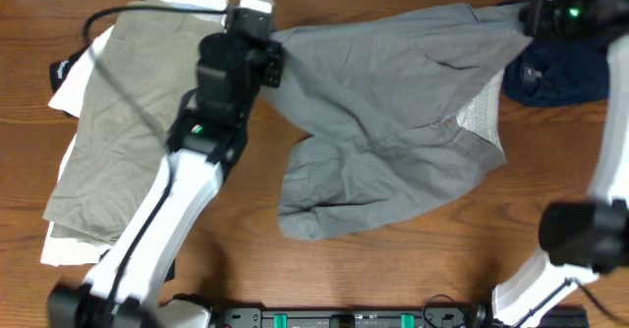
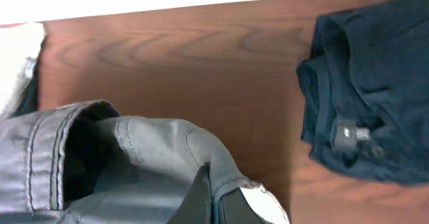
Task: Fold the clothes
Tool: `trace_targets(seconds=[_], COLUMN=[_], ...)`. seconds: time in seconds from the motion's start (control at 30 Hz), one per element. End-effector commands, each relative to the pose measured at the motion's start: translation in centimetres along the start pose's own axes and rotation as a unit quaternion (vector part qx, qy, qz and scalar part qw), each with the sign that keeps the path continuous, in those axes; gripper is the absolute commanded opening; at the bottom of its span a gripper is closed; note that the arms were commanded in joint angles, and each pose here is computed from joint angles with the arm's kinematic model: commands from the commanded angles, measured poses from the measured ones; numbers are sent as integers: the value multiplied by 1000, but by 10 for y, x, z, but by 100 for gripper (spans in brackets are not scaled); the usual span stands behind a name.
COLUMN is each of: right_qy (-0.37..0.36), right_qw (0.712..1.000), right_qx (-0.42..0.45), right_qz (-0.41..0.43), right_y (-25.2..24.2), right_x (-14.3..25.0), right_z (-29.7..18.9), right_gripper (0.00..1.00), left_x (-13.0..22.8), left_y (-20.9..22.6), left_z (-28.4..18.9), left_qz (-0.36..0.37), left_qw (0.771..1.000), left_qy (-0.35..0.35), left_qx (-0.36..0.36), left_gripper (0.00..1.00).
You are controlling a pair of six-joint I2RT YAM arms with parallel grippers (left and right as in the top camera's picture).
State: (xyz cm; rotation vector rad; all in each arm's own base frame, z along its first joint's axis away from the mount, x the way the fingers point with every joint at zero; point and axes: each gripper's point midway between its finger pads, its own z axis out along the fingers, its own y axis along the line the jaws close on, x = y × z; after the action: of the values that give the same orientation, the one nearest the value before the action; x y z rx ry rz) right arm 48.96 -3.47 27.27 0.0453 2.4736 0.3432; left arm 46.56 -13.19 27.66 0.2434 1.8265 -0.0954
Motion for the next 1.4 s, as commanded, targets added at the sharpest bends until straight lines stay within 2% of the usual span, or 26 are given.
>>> trace_targets(seconds=[0.0,0.33,0.37,0.4,0.43,0.53,0.57,0.6,0.73,0.83,1.0,1.13,1.27,1.37], right_qy=[7,-37,-46,-54,-64,-86,-91,-96,-97,-83,-45,-21,-7,0], right_qw=[1000,999,999,998,997,995,995,994,994,995,998,999,1000,1000], right_qx=[30,19,20,24,31,35,35,35,38,39,36,29,24,22], right_qz=[4,-20,-19,-14,-1,23,26,25,24,26,9,-11,-13,-14], right_y=[-32,-59,-61,-64,-68,-73,-72,-71,-63,-53,-30,-8,3,7], right_x=[-2,-20,-22,-24,-27,-35,-38,-41,-48,-46,-31,-21,-14,-10], right_z=[37,167,177,185,193,201,200,195,169,144,108,89,80,80], right_gripper=[1,1,20,72,99,99,99,99,99,99,99,99,99,99], left_x=[4,44,48,51,57,68,71,71,64,65,88,104,101,80], left_y=[11,3,2,2,2,4,6,8,13,14,25,46,60,69], left_z=[28,99,103,106,110,115,116,115,108,101,98,94,96,100], left_qz=[-18,-25,-26,-26,-26,-26,-25,-25,-24,-18,-10,-24,-50,-55], left_qw=[999,996,996,996,996,996,997,997,998,999,994,990,992,996], left_qy=[-17,-77,-81,-85,-85,-74,-67,-65,-45,2,91,122,113,67], left_qx=[-26,-28,-28,-28,-29,-34,-38,-42,-46,-45,-52,-66,-29,-23], left_gripper=[6,6,6,6,14,77,95,98,98,98,98,98,98,98])
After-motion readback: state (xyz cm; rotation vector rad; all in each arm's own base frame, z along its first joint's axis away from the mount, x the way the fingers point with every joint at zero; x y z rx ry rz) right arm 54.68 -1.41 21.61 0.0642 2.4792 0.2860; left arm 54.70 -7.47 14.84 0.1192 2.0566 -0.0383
